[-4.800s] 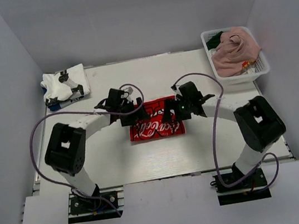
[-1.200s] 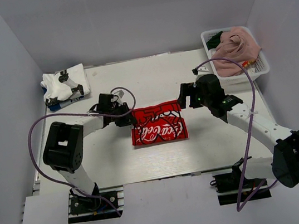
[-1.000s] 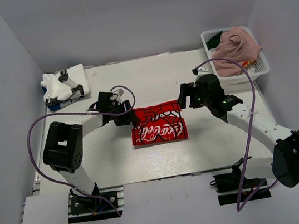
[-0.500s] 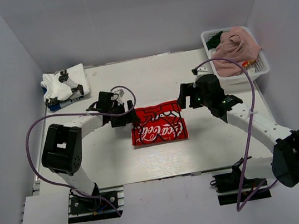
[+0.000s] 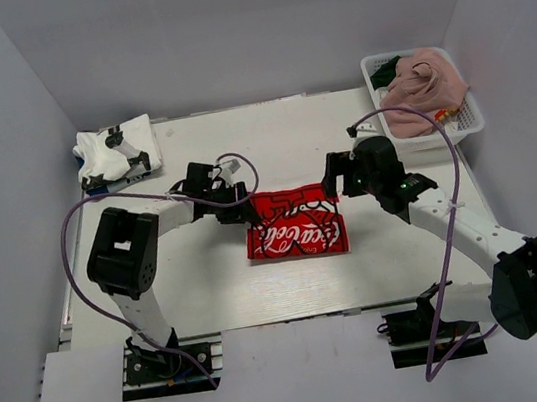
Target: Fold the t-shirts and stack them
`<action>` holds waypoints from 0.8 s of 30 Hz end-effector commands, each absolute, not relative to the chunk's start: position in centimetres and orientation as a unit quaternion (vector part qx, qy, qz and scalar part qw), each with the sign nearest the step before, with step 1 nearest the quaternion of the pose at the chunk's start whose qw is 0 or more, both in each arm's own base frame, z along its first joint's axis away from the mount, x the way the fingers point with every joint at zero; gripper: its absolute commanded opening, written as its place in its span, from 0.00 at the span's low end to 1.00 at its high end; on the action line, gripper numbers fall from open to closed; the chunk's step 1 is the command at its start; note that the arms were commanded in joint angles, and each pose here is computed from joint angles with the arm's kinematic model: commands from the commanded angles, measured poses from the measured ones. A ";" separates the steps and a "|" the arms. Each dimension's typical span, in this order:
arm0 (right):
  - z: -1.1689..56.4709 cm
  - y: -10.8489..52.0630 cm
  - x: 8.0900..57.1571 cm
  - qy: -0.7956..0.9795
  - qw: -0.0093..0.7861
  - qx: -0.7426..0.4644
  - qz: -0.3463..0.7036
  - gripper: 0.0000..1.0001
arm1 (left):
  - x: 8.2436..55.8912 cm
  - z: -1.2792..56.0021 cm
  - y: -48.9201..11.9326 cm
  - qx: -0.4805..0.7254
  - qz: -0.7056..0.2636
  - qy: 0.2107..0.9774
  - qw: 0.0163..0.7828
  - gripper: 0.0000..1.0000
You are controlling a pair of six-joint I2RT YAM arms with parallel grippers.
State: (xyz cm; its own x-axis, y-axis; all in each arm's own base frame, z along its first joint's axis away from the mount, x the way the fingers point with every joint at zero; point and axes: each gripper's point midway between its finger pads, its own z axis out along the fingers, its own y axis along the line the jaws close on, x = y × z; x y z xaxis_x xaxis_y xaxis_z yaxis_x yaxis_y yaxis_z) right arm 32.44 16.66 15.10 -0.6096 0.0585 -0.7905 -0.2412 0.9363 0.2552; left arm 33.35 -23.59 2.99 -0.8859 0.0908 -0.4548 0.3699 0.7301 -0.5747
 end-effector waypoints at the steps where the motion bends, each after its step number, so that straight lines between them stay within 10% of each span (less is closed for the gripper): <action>1: 16.4 15.5 32.8 0.870 0.466 -0.045 0.153 0.90 | 30.9 0.1 -23.9 0.140 -0.332 0.921 0.148 0.53; 7: 16.8 14.8 32.7 0.866 0.479 -0.038 0.137 0.90 | 30.9 -0.7 -24.6 0.143 -0.329 0.922 0.145 0.00; 16: 17.3 13.5 32.6 0.859 0.497 -0.025 0.119 0.90 | 35.3 7.7 -26.8 0.197 -0.394 0.862 0.251 0.00; 24: 17.3 12.4 33.0 0.861 0.501 -0.018 0.086 0.90 | 41.1 14.5 -23.1 0.252 -0.225 0.876 0.345 0.00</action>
State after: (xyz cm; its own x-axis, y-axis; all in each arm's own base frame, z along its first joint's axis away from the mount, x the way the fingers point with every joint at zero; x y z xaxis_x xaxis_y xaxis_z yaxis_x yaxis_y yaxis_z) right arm 32.39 13.47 16.49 -0.5314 0.0666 -0.8445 -0.1499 0.9738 0.1711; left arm 38.69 -25.99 9.14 -0.7464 0.2330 -0.6234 0.5761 0.6952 -0.4299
